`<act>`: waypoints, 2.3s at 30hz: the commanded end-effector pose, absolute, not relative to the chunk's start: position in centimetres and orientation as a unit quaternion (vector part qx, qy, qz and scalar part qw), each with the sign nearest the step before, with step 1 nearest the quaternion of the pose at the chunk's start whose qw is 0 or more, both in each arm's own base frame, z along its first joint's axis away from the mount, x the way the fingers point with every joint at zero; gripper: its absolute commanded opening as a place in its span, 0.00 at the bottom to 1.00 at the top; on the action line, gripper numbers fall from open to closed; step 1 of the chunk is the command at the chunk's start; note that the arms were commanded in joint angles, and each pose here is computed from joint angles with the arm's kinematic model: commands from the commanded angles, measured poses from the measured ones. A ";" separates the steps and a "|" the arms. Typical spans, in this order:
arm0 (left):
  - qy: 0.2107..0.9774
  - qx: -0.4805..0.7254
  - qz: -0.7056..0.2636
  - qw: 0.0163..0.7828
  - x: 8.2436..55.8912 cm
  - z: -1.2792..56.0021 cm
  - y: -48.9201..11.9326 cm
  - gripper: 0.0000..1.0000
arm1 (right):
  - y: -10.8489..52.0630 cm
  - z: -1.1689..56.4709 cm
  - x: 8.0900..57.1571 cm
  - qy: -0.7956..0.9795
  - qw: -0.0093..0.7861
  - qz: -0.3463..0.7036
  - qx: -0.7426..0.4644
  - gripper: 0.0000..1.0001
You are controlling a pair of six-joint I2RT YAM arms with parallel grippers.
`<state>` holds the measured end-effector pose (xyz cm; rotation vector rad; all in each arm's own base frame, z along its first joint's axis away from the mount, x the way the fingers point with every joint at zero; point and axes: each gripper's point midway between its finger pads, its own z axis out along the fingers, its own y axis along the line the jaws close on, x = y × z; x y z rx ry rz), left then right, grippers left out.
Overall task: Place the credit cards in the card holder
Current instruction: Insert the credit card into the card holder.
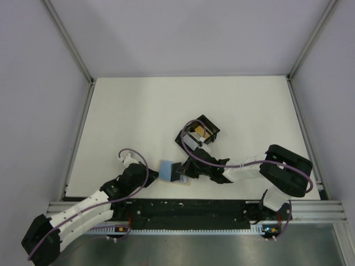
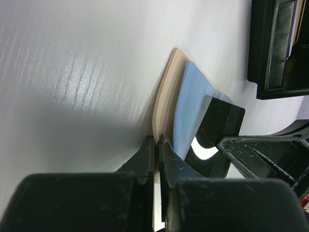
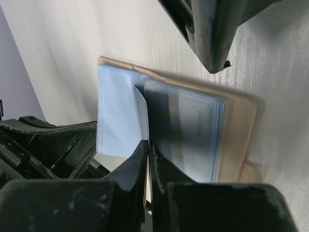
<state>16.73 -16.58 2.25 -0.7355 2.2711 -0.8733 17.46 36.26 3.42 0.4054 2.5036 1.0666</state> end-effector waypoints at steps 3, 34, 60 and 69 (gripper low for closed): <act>0.860 -0.260 -0.329 0.292 16.1 0.8 -16.5 0.00 | 35.5 1.9 18.9 0.896 0.218 0.351 0.162 0.00; 0.864 -0.253 -0.315 0.300 16.1 0.5 -16.0 0.00 | 35.6 5.1 18.9 0.930 0.271 0.245 0.031 0.52; 0.864 -0.247 -0.317 0.304 16.2 0.8 -16.2 0.00 | 42.8 6.4 17.6 0.913 0.212 0.348 -0.018 0.49; 0.863 -0.245 -0.317 0.307 16.4 1.1 -16.2 0.00 | 42.6 7.0 17.7 0.907 0.228 0.352 -0.037 0.46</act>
